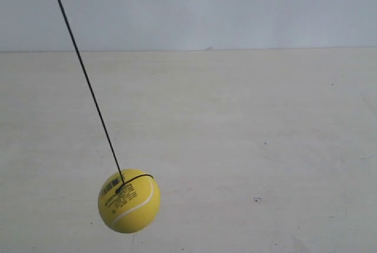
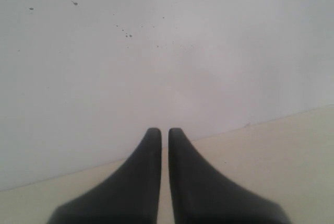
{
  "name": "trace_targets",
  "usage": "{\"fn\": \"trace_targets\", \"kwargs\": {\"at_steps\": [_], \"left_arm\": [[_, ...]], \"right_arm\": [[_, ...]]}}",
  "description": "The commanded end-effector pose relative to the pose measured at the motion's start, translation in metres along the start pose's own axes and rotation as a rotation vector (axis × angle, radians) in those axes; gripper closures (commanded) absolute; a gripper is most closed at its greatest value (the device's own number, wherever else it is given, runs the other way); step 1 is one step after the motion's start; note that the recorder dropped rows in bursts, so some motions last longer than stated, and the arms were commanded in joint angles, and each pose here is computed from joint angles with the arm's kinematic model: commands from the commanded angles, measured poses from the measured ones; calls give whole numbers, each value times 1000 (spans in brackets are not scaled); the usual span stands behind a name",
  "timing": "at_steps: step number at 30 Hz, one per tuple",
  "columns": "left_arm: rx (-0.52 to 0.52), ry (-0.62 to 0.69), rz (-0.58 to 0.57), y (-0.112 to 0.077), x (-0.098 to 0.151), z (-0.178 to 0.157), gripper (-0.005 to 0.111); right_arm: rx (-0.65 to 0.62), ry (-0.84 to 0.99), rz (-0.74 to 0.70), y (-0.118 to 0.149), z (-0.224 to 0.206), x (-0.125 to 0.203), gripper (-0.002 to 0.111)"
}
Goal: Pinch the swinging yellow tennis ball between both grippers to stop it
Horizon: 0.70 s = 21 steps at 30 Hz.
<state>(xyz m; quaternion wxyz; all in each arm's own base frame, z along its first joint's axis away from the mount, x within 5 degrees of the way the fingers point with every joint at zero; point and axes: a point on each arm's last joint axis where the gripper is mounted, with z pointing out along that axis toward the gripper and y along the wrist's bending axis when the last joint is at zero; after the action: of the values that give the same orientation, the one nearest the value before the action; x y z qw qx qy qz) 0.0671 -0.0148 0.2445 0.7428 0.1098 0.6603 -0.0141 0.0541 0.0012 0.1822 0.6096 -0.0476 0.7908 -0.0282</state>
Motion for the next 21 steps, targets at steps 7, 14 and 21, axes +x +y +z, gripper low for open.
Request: {"fn": "trace_targets", "kwargs": {"at_steps": [7, 14, 21], "left_arm": [[-2, -2, 3, 0, 0, -1, 102], [-24, 24, -9, 2, 4, -1, 102], [-85, 134, 17, 6, 23, -2, 102]], "right_arm": [[0, -10, -5, 0, -1, -1, 108], [0, -10, -5, 0, -1, -1, 108], [0, -10, -5, 0, -1, -1, 108]]}}
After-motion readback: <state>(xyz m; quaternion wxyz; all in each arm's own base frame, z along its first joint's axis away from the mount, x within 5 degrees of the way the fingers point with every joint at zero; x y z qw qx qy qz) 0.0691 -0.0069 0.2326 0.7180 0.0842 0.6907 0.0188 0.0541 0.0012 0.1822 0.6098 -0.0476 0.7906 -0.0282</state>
